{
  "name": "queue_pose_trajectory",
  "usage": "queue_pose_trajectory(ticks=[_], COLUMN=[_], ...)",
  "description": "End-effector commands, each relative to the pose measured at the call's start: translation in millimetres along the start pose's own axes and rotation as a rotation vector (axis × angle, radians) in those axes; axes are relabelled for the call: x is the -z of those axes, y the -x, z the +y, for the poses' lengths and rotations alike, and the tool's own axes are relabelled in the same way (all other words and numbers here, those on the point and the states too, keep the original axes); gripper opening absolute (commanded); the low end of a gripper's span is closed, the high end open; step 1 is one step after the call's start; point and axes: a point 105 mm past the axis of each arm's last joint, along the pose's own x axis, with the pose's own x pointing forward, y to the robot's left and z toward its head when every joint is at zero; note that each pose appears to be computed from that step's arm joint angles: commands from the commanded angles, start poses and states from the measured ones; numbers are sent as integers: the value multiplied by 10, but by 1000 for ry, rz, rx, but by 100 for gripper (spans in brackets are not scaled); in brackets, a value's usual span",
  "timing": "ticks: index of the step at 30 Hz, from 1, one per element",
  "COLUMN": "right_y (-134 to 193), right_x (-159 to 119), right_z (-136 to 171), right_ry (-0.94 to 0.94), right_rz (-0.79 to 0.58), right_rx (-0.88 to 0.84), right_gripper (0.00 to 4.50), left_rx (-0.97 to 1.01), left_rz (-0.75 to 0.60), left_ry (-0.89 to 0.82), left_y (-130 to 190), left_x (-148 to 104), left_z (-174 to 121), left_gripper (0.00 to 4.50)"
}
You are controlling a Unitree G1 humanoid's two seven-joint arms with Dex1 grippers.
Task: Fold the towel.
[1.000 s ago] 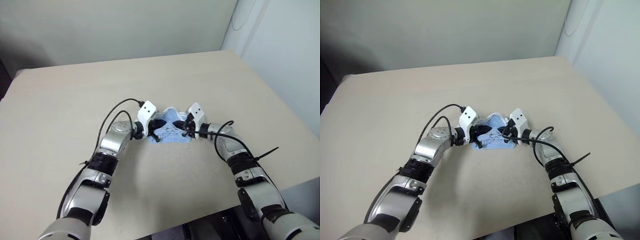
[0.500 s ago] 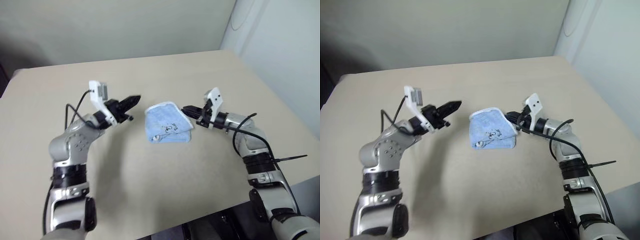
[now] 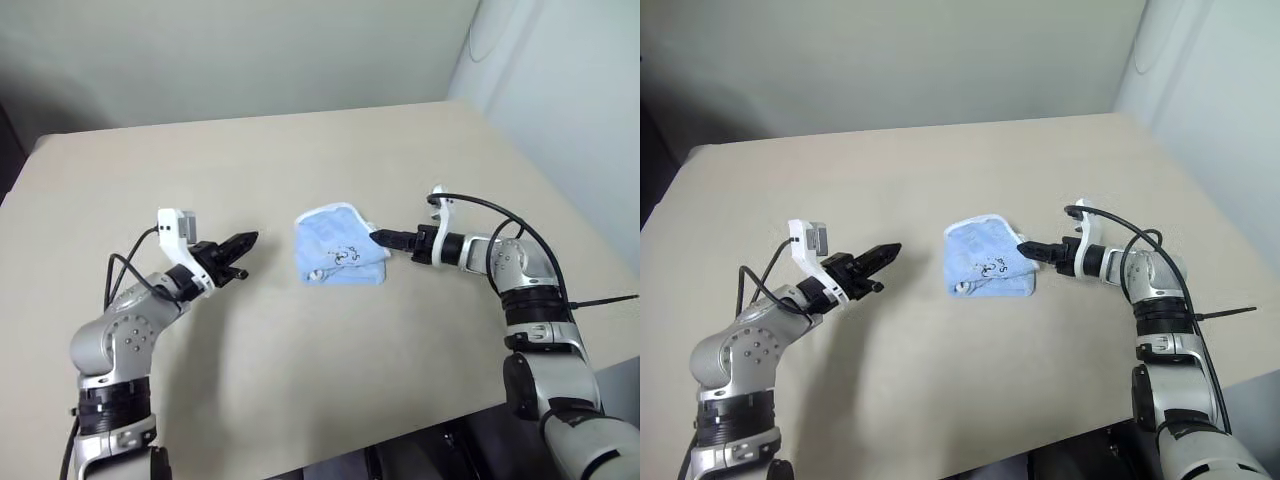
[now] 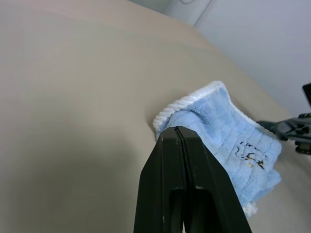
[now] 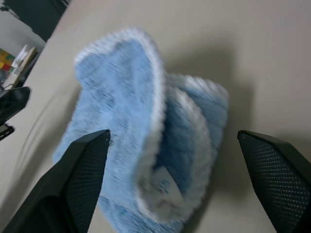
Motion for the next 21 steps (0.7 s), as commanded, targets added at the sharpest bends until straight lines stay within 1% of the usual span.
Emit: queue_pose_trajectory(ticks=[1,3,9,13,15,16,17,21], right_y=[-19,-66,-300,-413,-451,-459,-461,-358], right_x=[-58,-24,96,136,119,111,103,1], right_z=[67,116,387,463,446,432,422,369], right_ry=[8,-4,-56,-82,-100,-112,-118,-166], right_rz=[7,21,78,84,65,57,50,-2], right_rx=[-24,-51,-164,-186,-171,-164,-161,-158], right_gripper=[447,447,447,447,447,410,393,254], left_rx=[12,10,22,26,25,24,24,15], left_rz=[-41,-39,-35,-39,-43,-45,-47,-49], left_ry=[-24,-21,-17,-21,-22,-23,-24,-22], left_y=[41,37,-20,-42,-41,-37,-34,-6], left_x=[-108,-91,-80,-100,-107,-109,-110,-92], left_z=[-81,-82,-111,-123,-126,-128,-130,-129], left_gripper=[0,0,0,0,0,0,0,0])
